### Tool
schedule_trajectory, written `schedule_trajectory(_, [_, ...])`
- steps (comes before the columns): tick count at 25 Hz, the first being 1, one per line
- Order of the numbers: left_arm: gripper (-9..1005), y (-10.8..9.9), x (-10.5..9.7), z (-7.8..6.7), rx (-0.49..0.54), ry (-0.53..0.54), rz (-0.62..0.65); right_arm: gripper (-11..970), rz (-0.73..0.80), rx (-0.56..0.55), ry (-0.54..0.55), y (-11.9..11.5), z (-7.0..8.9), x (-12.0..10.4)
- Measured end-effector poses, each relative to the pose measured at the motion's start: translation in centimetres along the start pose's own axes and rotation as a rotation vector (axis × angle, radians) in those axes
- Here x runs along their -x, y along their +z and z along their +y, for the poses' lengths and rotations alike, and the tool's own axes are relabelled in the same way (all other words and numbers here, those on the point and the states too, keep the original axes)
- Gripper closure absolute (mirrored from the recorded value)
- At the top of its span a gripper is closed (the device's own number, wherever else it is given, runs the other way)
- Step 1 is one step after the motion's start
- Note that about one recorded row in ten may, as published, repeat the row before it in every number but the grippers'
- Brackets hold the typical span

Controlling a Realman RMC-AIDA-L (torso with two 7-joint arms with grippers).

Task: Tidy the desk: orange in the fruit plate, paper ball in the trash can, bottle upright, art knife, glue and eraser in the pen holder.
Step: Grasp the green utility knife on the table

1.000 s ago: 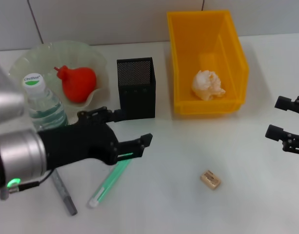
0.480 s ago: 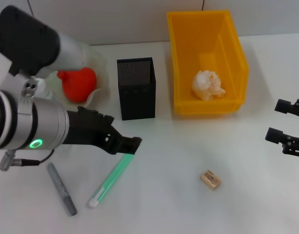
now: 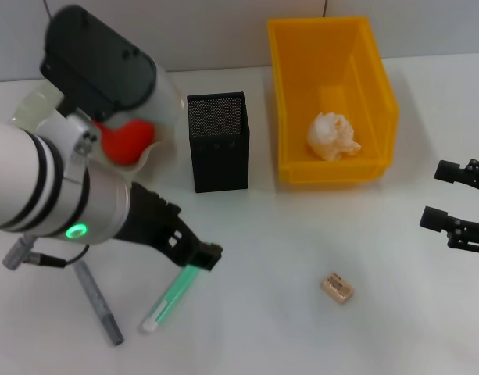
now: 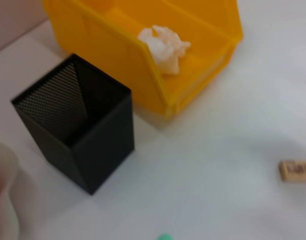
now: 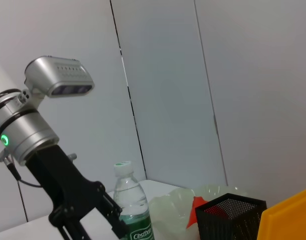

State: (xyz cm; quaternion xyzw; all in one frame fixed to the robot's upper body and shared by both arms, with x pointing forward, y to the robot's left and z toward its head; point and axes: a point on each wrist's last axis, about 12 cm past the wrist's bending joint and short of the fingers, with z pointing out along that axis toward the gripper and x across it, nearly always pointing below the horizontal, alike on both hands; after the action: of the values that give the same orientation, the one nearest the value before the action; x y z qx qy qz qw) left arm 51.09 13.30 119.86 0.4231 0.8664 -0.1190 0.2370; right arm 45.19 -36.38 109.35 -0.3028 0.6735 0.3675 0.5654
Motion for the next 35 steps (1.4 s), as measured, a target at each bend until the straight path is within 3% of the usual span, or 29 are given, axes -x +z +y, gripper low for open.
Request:
schedule_trajectory(4, [199, 0.5, -0.3, -0.4, -0.009, 0.019, 0.037, 120, -0.001, 0.004, 0.004, 0.2, 0.1, -0.1])
schedule_trajectory(16, [198, 3.0, -0.6, 0.3, 0.003, 0.021, 0.138, 121, -0.012, 0.01, 0.032, 0.3, 0.5, -0.6])
schedule_trajectory(35, [244, 4.3, -1.1, -0.2, -0.008, 0.044, 0.188, 120, -0.007, 0.01, 0.034, 0.3, 0.9, -1.3])
